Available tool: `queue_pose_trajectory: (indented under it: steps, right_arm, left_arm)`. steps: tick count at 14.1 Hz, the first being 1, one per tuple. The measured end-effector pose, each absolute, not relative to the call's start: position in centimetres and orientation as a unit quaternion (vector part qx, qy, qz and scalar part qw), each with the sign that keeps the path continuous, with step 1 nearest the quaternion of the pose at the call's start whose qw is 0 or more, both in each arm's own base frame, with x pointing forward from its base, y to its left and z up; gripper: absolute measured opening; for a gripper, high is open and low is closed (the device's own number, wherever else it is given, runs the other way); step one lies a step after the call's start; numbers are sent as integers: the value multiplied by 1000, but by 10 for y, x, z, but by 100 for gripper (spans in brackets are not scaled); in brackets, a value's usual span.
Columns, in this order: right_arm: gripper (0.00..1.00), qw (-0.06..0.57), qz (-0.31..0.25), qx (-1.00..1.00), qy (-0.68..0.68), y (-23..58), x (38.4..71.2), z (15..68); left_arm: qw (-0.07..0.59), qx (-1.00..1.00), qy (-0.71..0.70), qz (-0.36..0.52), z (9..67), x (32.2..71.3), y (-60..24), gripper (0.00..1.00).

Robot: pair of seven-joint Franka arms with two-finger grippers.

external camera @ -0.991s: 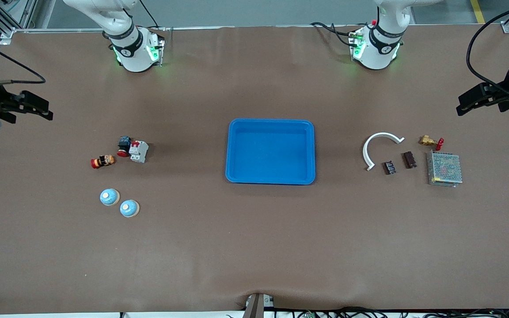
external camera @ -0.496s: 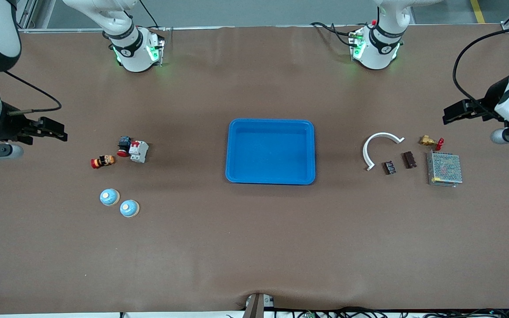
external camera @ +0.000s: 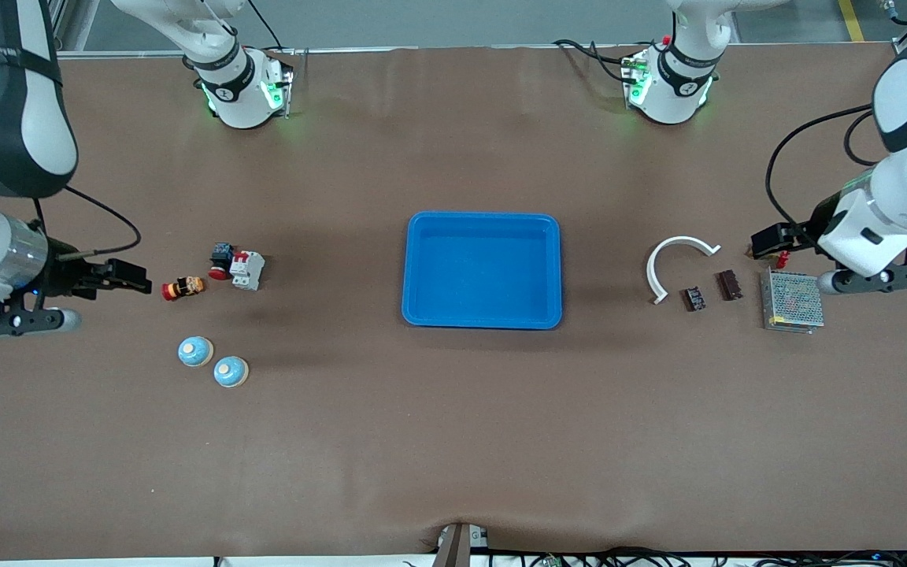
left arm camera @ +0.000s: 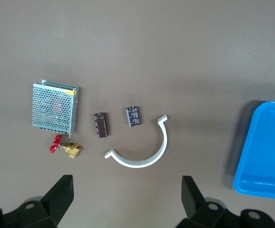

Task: Place electrolytic capacitor and blue bell in tray
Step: 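Reach the right gripper to a blue bell while the left gripper reaches a capacitor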

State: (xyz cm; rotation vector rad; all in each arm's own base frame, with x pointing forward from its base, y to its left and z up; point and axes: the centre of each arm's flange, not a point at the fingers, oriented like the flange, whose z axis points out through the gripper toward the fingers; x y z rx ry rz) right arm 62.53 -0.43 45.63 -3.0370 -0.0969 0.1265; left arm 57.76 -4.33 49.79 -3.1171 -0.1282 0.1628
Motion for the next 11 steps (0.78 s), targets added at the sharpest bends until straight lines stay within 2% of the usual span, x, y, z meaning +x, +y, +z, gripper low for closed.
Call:
queue_pose_trajectory:
  steps: [4, 11]
  right_arm:
    - [100, 53, 36, -997, -37, 8, 642, 417]
    - [100, 51, 7, -998, -39, 20, 663, 374]
  left_arm:
    - [9, -997, -74, 26, 447, 565, -46, 100]
    - [9, -993, -113, 30, 369, 543, -45, 100]
